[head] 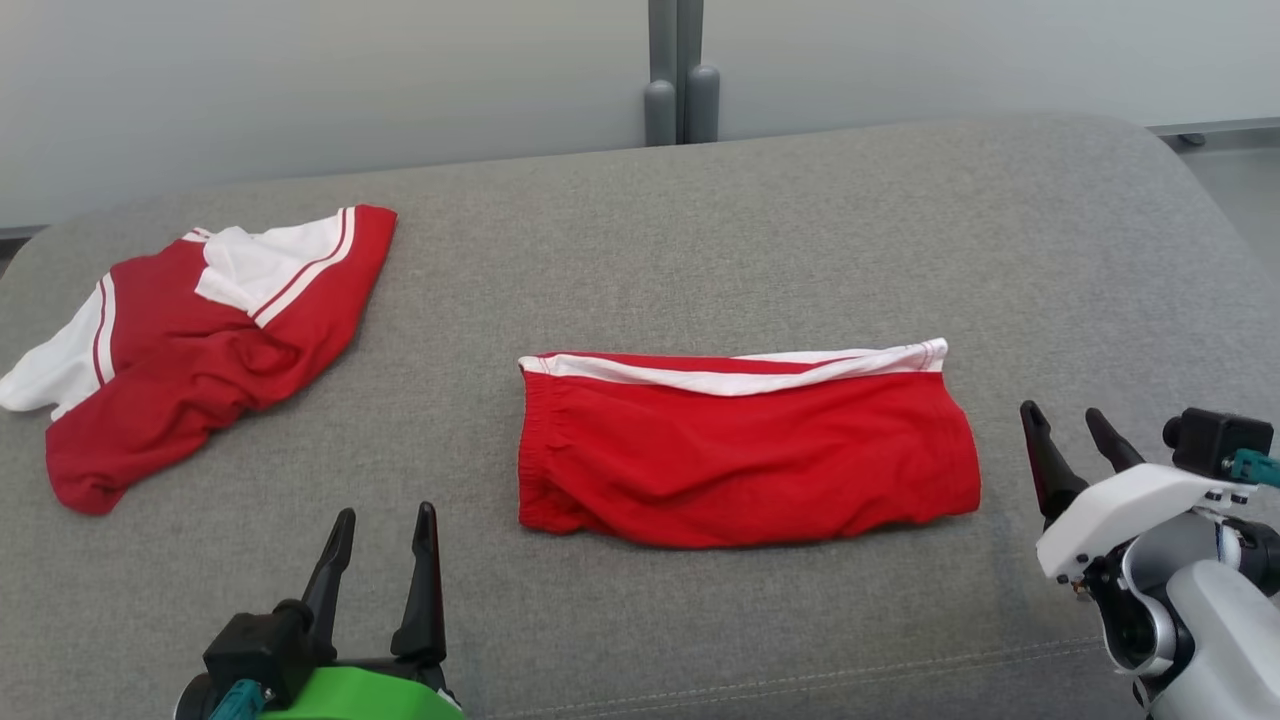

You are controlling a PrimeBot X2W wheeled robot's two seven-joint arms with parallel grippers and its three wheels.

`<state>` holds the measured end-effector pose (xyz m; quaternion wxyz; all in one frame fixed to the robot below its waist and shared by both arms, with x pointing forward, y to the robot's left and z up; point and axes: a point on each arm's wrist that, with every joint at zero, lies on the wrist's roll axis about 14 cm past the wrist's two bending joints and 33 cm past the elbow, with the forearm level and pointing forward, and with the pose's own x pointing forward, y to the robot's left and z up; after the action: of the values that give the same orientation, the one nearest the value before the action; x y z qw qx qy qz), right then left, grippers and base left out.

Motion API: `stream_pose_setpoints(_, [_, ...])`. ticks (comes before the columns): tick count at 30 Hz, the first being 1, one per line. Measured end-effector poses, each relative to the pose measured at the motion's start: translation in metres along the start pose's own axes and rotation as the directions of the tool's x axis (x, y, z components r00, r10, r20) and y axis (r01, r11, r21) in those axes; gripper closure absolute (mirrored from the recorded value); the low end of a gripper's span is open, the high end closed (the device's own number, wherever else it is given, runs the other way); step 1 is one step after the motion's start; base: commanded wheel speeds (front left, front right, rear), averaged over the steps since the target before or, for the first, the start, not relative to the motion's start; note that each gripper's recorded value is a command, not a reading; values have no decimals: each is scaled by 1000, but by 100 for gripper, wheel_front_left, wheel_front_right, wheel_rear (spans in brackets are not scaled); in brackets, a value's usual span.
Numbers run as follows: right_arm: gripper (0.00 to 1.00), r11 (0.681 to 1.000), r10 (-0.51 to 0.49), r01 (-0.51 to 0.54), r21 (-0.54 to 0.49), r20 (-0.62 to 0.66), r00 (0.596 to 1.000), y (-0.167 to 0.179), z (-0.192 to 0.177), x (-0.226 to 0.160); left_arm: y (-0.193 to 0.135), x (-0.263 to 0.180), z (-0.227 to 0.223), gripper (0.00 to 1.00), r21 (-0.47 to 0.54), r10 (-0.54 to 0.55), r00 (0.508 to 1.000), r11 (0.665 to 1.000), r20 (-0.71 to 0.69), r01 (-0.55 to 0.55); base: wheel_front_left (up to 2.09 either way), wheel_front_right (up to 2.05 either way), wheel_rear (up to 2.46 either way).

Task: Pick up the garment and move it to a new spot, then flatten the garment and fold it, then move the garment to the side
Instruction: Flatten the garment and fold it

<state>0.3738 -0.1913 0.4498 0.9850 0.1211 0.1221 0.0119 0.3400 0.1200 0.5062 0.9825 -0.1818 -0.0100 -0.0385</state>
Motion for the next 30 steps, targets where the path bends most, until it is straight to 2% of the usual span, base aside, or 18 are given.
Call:
stream_pose_setpoints(6, [0,996,8,3,86,-126,992,2,-19,28,8,5,-1,0,4,28,1000,1000,-7,-28,0,0,0])
stream_pose_setpoints(14, [0,995,26,2,104,-258,966,9,-46,58,26,11,4,0,10,88,996,996,8,-88,0,0,0])
stream_pose_setpoints(20, [0,995,33,7,99,-394,919,13,-84,66,49,7,0,0,19,163,987,987,-5,-163,0,0,0])
stream_pose_setpoints(24, [0,993,52,-4,118,-411,910,19,-88,72,55,6,-2,0,23,184,983,983,-13,-184,0,0,0])
stream_pose_setpoints(25, [8,991,57,-3,132,-410,910,20,-88,74,56,6,-3,0,23,186,982,982,-14,-186,0,0,0])
stream_pose_setpoints(26, [34,990,57,0,138,-410,910,21,-87,75,56,6,-3,0,22,187,982,982,-15,-187,0,0,0])
stream_pose_setpoints(27, [54,990,63,-6,139,-411,909,21,-88,75,56,6,-4,0,22,188,982,982,-16,-187,0,0,0])
stream_pose_setpoints(29, [72,990,67,-9,139,-420,905,21,-89,75,56,6,-4,0,22,188,982,982,-17,-188,0,0,0])
stream_pose_setpoints(30, [87,990,72,-13,141,-423,903,21,-90,75,56,6,-4,0,22,188,982,982,-17,-187,0,0,0])
